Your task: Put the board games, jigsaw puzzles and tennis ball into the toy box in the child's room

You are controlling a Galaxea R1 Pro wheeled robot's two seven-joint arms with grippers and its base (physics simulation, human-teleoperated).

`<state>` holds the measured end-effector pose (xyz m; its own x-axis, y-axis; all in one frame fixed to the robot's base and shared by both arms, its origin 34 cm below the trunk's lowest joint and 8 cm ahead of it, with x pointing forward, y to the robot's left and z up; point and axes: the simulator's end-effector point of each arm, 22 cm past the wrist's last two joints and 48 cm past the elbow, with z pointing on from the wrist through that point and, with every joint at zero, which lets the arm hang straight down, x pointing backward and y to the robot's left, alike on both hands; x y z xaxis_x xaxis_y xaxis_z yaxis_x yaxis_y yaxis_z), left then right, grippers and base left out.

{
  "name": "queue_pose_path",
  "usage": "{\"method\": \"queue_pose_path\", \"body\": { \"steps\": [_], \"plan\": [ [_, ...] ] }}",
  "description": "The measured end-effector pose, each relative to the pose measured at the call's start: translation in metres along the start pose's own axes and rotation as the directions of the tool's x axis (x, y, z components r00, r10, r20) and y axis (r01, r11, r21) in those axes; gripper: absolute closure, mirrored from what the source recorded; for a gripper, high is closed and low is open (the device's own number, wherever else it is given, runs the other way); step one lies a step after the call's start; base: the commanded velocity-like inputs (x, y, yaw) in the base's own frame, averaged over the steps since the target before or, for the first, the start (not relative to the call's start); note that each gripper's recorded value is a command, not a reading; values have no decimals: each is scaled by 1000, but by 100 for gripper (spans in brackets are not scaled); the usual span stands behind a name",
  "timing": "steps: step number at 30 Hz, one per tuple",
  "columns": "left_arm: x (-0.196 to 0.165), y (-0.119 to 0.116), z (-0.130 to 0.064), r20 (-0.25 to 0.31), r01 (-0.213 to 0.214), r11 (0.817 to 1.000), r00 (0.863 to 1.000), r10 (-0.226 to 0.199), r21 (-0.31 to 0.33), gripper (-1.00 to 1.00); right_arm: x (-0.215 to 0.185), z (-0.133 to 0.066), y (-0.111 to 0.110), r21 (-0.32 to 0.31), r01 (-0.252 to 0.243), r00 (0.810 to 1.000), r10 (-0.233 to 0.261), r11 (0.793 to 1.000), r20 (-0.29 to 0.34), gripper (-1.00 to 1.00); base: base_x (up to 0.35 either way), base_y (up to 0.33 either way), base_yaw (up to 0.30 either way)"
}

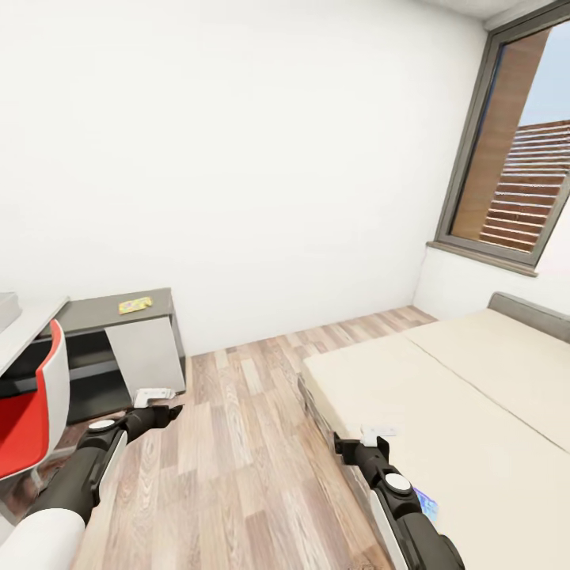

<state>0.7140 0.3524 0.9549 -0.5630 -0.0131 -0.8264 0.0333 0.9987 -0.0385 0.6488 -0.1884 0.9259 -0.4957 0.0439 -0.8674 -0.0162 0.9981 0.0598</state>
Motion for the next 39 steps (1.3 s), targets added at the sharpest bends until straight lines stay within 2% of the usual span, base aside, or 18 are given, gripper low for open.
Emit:
{"method": "queue_pose_path", "body": {
  "steps": [10, 39],
  "plan": [
    [-3, 0, -2, 5, 0, 1000, 1000, 0, 1, -100, -3, -1, 0, 0, -1, 1000, 1, 1000, 6, -100, 0, 172, -280],
    [-12, -1, -7, 22, -1, 1000, 1000, 1, 3, -100, -11, -5, 0, 0, 0, 1000, 0, 1000, 22, -100, 0, 273, -280]
  ]
}}
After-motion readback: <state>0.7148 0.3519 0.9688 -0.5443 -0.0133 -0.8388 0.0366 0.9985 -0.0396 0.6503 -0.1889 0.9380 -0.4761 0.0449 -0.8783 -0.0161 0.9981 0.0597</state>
